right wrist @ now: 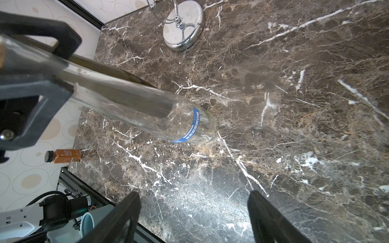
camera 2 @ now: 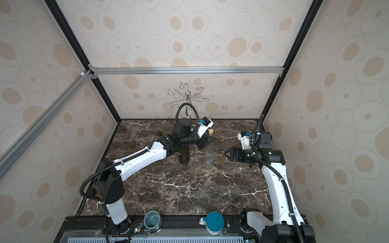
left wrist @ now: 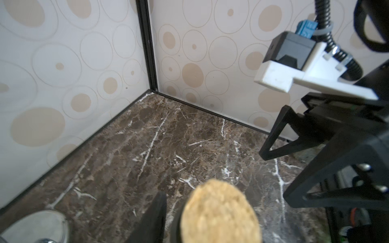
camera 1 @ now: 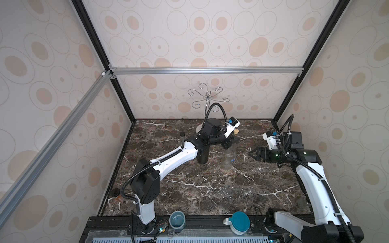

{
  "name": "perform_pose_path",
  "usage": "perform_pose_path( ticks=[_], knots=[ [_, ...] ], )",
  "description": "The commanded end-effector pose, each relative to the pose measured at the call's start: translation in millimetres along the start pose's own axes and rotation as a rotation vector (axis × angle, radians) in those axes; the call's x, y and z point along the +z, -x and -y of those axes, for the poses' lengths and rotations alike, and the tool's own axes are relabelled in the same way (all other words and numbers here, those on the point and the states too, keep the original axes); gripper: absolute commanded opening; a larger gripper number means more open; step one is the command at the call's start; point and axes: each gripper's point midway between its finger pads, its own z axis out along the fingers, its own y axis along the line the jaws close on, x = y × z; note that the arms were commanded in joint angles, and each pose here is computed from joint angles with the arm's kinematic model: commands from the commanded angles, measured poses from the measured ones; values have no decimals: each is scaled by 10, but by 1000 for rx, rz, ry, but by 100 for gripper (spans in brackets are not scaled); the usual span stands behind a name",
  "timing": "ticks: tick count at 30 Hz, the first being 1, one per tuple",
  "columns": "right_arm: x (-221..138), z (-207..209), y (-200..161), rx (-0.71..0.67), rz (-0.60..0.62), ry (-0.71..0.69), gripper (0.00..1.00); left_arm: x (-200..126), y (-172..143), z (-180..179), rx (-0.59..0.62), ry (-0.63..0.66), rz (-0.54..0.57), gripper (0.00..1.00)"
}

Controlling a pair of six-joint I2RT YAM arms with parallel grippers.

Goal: Remove the label from the bottle
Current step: Hold the bottle at the center of the board.

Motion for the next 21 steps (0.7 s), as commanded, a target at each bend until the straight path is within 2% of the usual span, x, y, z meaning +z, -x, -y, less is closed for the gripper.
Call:
perform_pose_path(
  ticks=[1, 8, 13, 21],
  knots=[
    [-14, -31, -34, -25, 12, 6, 83, -31, 228, -95, 29, 39, 53, 35],
    [121, -120, -170, -113, 8, -39, 85, -139, 371, -260, -70, 193, 63, 23],
    [365, -183, -333, -135, -22, -27, 85, -168, 291, -240, -96, 315, 21, 19],
    [747, -193, -414, -156, -29, 0, 86, -86, 5, -19, -175, 281, -4, 16]
  ],
)
